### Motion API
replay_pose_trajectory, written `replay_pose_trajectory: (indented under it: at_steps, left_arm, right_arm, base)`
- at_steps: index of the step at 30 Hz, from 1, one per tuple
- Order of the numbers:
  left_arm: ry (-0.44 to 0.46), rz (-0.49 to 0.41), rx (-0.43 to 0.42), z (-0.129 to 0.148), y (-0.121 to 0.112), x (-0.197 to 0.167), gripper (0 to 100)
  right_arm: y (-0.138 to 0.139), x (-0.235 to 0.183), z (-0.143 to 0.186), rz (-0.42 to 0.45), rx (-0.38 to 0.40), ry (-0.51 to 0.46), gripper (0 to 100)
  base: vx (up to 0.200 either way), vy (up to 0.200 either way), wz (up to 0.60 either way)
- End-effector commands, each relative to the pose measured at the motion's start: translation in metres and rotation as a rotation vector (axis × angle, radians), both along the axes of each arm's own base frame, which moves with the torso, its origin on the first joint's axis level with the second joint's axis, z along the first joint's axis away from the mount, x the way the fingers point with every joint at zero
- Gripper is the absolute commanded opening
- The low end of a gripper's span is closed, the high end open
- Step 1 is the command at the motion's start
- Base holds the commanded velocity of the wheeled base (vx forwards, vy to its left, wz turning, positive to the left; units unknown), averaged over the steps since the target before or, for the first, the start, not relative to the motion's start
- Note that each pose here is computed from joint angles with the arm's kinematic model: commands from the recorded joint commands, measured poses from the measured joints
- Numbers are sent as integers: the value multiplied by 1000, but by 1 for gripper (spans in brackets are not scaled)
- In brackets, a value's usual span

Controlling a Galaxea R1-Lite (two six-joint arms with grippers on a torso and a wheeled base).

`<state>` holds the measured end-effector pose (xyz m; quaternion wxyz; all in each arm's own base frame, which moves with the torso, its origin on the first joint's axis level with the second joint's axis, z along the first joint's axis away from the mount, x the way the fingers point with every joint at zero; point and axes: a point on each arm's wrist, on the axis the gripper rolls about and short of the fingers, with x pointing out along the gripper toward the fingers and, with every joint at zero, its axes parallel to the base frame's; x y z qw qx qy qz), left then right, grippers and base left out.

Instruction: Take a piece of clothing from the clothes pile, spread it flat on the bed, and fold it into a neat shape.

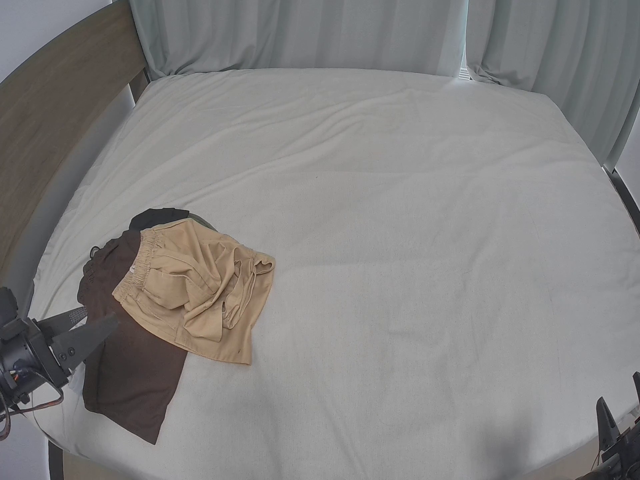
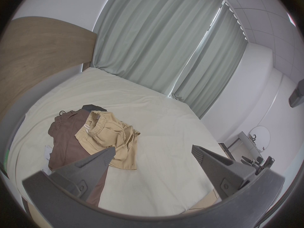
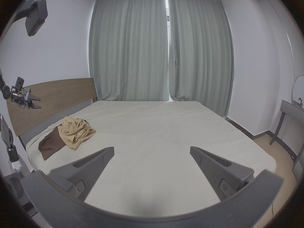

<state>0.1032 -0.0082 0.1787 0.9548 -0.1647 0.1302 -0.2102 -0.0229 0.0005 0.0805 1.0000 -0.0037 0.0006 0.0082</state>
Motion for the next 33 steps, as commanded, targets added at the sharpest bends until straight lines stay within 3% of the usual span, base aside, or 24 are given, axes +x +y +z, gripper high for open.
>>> replay_pose_trajectory:
  at_steps: [1, 6, 13, 33]
  left_arm:
    - [64, 7, -13, -3, 7, 24, 100]
    - [70, -10, -23, 0, 14, 35, 100]
    - [101, -12, 45, -13, 28, 55, 100]
    - [99, -64, 3, -23, 50, 96, 100]
  right_arm:
    - [0, 0, -5, 0, 0, 6, 100]
    - [0, 0, -5, 0, 0, 5, 100]
    - [0, 0, -5, 0, 1, 6, 100]
    - [0, 0, -5, 0, 1, 5, 100]
  base:
    - [0, 0, 0]
    - [0, 0, 0]
    - [0, 0, 0]
    - [0, 0, 0]
